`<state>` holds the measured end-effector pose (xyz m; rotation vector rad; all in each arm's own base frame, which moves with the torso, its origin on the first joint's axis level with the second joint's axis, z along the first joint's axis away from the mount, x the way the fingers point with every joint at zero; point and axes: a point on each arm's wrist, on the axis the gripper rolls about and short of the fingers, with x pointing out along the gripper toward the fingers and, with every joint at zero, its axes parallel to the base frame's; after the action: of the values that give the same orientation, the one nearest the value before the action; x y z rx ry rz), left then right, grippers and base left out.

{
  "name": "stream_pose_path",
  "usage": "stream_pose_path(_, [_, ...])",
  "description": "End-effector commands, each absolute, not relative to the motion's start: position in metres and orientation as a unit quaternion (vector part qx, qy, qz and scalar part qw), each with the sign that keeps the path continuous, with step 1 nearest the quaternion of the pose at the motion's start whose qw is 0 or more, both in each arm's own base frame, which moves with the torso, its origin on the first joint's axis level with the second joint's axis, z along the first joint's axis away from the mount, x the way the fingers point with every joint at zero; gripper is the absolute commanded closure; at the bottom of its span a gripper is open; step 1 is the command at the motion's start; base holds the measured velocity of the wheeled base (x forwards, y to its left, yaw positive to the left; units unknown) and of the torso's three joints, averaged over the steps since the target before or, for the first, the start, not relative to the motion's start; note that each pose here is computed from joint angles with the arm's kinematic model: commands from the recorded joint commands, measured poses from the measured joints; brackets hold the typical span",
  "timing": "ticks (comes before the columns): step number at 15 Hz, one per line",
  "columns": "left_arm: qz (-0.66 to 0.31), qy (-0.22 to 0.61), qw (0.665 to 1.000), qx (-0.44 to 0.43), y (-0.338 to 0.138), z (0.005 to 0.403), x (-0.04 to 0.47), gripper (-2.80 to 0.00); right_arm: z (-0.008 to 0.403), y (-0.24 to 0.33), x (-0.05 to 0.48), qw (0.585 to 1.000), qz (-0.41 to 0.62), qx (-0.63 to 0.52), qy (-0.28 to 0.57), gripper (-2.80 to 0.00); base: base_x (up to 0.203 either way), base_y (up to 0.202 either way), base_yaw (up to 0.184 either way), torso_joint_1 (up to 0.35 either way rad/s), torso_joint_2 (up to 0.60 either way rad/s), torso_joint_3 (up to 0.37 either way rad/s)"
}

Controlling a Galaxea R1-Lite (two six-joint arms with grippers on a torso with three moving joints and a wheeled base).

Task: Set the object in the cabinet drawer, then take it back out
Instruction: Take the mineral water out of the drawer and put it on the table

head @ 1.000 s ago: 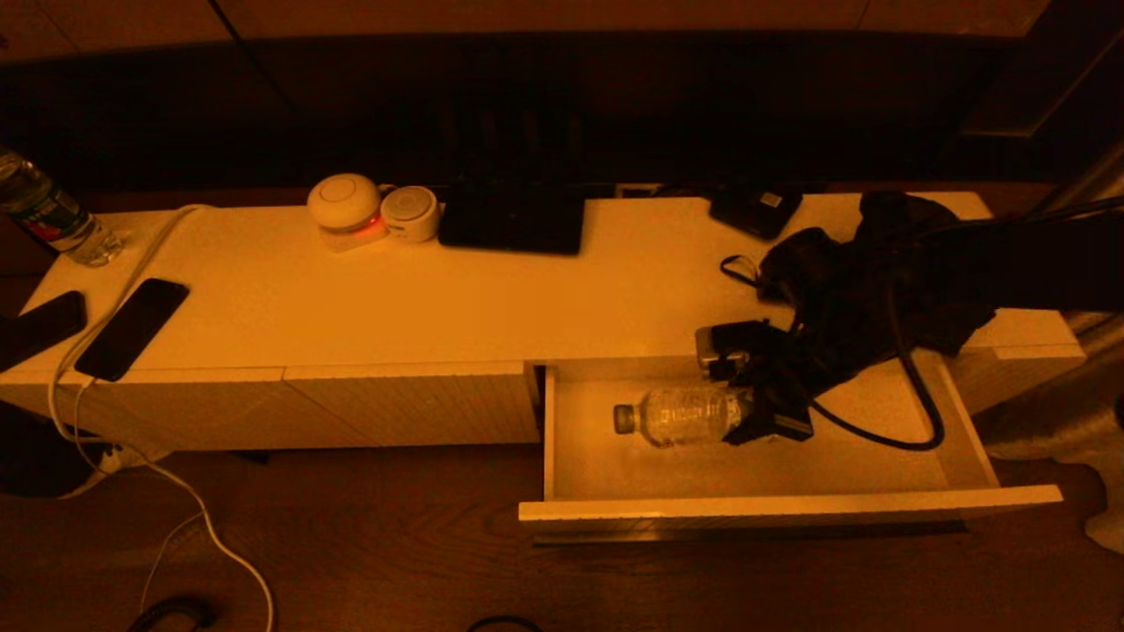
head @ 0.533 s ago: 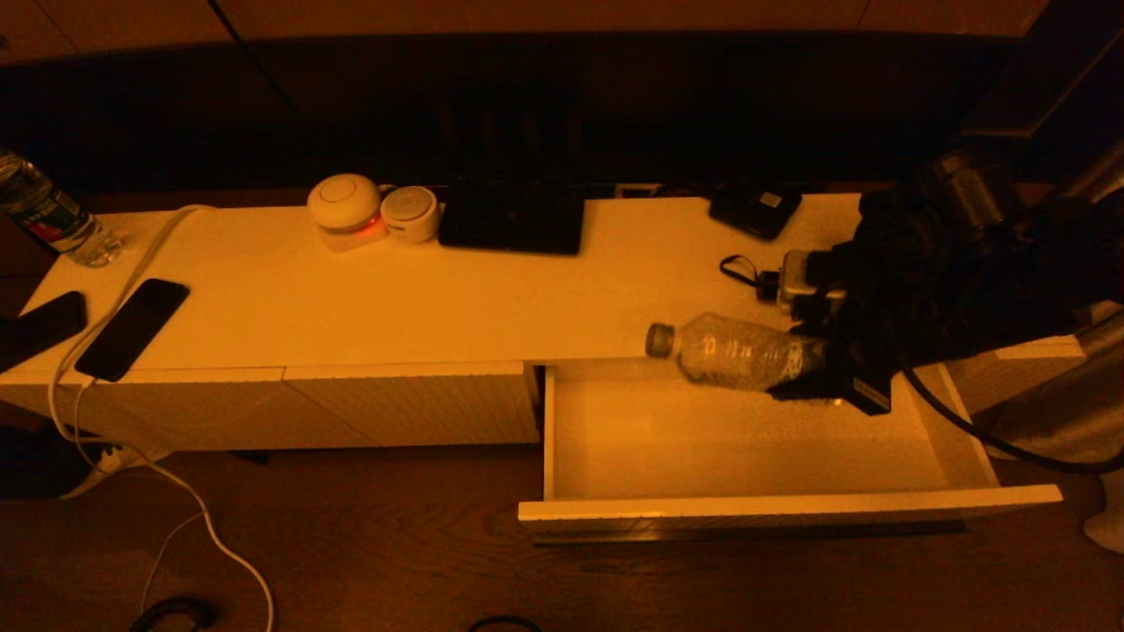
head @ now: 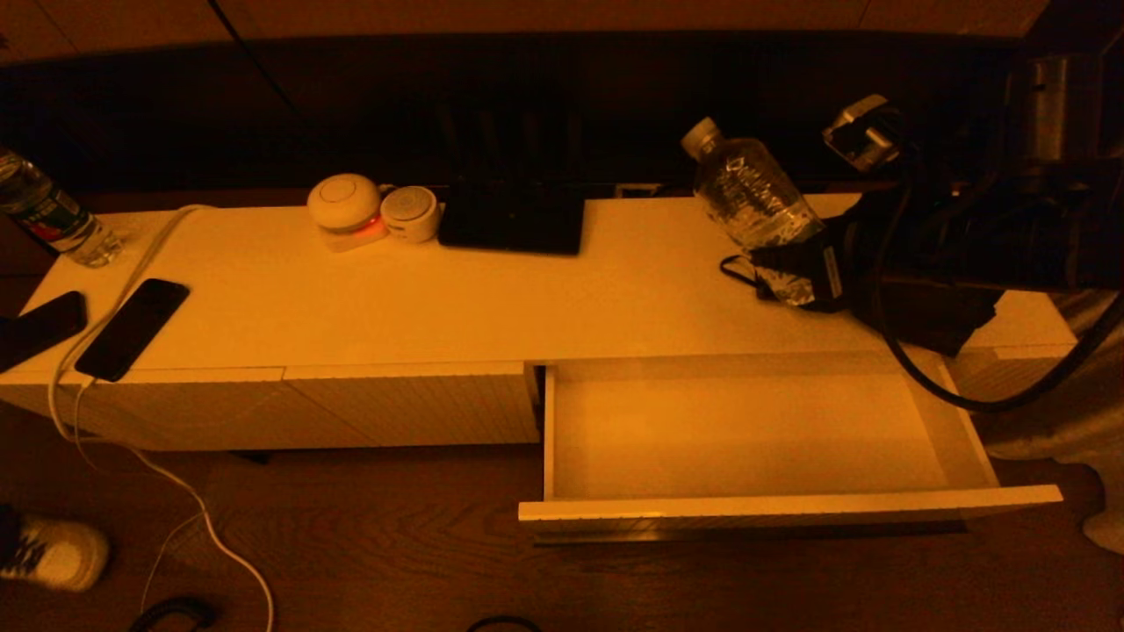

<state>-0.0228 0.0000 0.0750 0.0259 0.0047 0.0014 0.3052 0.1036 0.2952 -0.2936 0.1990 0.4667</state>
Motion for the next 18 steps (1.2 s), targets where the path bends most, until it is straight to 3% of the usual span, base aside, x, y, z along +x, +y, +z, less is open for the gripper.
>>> stream_pose_path(1, [0.001, 0.002, 1.0, 0.013, 0.0, 0.075, -0.023, 0.0, 0.288, 0.114, 0.315, 0.96, 0.235, -0.122, 0.095, 0.0, 0.0, 0.0, 0.0, 0.0, 0.0, 0.0])
stream_pose_path(11, [0.001, 0.002, 1.0, 0.013, 0.0, 0.075, -0.023, 0.0, 0.199, 0.198, 0.402, 0.998, -0.005, -0.055, -0.025, 0.0, 0.0, 0.0, 0.0, 0.0, 0.0, 0.0])
stream_pose_path(18, [0.001, 0.002, 1.0, 0.013, 0.0, 0.075, -0.023, 0.0, 0.202, 0.215, 0.427, 0.987, -0.103, 0.068, -0.101, 0.0, 0.0, 0.0, 0.0, 0.0, 0.0, 0.0])
